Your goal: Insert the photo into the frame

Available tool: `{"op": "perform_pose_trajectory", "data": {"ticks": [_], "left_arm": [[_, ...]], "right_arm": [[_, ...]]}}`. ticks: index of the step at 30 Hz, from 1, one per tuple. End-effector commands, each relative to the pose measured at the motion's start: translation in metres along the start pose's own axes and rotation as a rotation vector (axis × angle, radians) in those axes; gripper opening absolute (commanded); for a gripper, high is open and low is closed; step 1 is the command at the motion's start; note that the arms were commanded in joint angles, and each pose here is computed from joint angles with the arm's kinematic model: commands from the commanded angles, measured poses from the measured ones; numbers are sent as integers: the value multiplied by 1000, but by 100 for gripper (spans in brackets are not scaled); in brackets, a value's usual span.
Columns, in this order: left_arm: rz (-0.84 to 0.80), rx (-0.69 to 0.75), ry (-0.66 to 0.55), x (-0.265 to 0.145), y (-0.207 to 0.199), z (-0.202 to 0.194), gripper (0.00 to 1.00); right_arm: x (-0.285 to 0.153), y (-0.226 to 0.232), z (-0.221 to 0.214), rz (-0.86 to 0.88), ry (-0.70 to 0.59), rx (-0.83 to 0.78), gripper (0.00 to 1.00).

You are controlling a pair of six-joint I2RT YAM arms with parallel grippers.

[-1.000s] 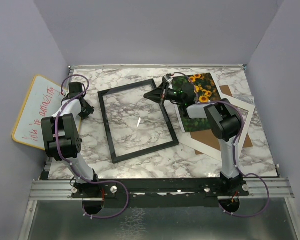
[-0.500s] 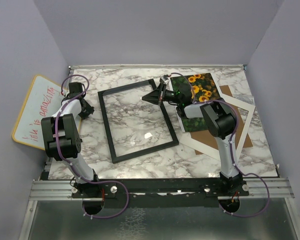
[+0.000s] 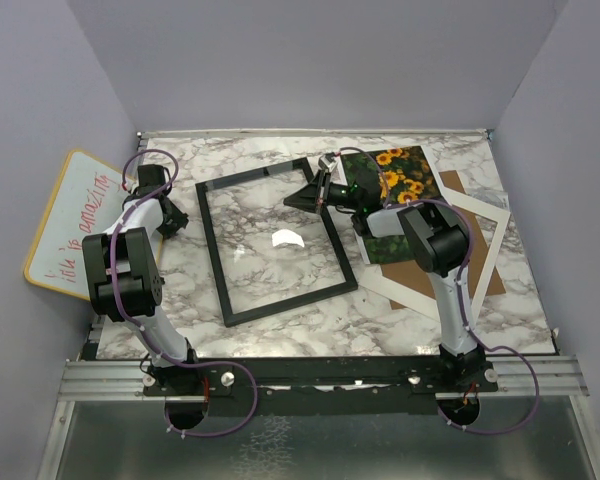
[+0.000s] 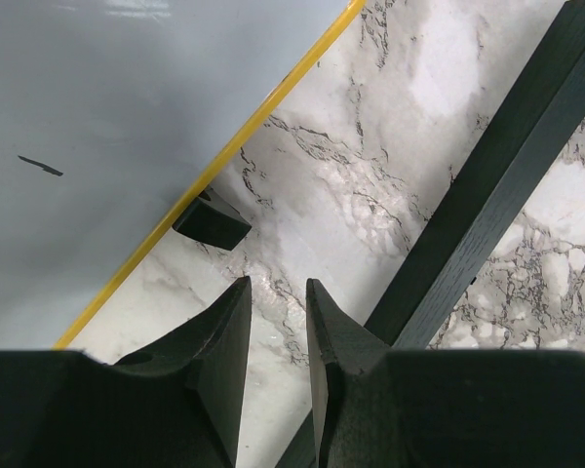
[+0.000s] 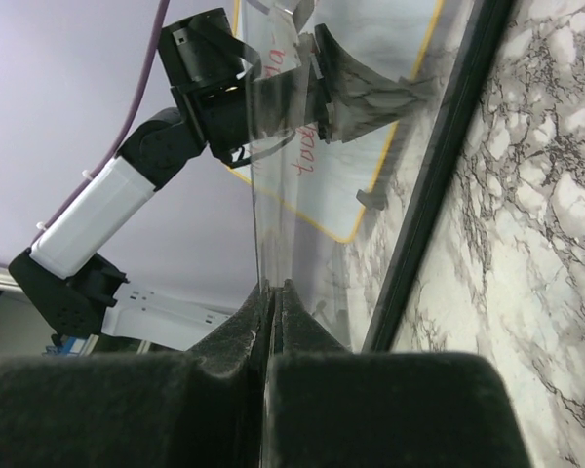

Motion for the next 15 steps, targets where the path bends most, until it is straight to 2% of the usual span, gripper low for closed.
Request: {"op": "perform_pose_trajectory", "data": {"ticks": [1, 8, 15], "left_arm": [[-24, -15, -19, -8, -2, 7, 30], [-29, -17, -13, -8, -3, 6, 30], [-33, -18, -13, -8, -3, 7, 30]], "right_arm": [[4, -10, -3, -12, 29, -16, 1], [2, -17, -5, -34, 28, -6, 1], [0, -26, -7, -89, 32, -30, 13]]}}
Point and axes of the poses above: each gripper's point midway between its finger pads, its own x axis out along the fingers, its own y axis along the line the jaws close on, z = x × y, the point moved 9 cm from there along -x, back along the fingers
